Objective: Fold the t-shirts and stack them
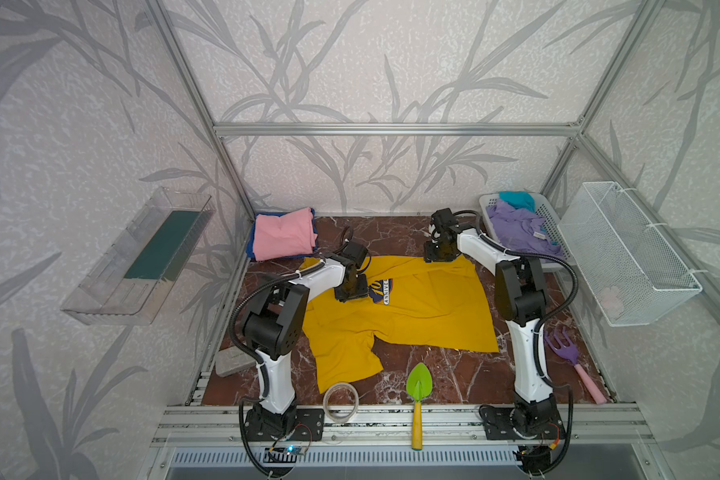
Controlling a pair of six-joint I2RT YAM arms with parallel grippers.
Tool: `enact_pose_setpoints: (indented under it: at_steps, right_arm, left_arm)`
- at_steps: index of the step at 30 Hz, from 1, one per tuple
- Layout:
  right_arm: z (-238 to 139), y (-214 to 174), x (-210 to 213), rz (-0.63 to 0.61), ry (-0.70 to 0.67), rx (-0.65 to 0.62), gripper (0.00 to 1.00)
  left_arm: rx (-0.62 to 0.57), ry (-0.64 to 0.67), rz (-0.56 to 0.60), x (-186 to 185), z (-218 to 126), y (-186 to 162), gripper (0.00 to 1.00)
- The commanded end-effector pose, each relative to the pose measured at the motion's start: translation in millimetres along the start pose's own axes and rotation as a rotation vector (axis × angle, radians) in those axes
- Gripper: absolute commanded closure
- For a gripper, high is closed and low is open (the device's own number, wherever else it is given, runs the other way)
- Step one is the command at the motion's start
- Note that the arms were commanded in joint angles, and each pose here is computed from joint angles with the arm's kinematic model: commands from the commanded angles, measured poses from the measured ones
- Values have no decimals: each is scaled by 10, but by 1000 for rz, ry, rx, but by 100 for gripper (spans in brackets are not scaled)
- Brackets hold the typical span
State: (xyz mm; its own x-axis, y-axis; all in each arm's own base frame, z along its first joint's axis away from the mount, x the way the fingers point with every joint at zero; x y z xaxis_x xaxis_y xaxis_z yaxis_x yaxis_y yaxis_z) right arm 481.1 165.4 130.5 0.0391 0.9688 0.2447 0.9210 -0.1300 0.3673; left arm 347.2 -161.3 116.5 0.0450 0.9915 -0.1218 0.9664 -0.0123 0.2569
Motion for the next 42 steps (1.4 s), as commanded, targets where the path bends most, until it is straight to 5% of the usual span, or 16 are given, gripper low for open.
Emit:
enact_pose_setpoints:
  at_steps: [1,15,19,25,37,42]
  right_arm:
    - [32,107,121,-7,63,-23,47]
    - [179,18,217,-57,42,24,59]
    - [85,7,215,-55,34,7,83]
    - [-139,-5,182,-58,9,-44,93]
    - [-491,-367,185,-60,25,-121,80]
    - [-354,-643,169,-48,31,-61,96]
  left_arm:
    - [1,-2,12,-51,-90,-89,51]
    - [46,29,11,-8,26,-194,52]
    - [53,34,13,1,52,-208,77]
    - [54,54,13,40,52,-247,100]
    - [38,88,-2,146,-39,-323,100]
    - [20,93,-3,181,-152,-331,100]
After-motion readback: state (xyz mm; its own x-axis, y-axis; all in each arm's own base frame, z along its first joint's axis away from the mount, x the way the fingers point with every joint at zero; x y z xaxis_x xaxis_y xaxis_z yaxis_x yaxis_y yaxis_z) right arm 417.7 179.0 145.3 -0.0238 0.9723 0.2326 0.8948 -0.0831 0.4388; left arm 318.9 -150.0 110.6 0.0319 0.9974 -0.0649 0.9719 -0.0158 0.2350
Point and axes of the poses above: each gripper's point midway between its finger pads, its own z axis out along the fingers, its own x axis along the line the jaws close on, y = z × x, the point moved 9 cm from there along -z, back along the fingers, and after that the axes turned 10 degrees about z, right-handed, at the moved point
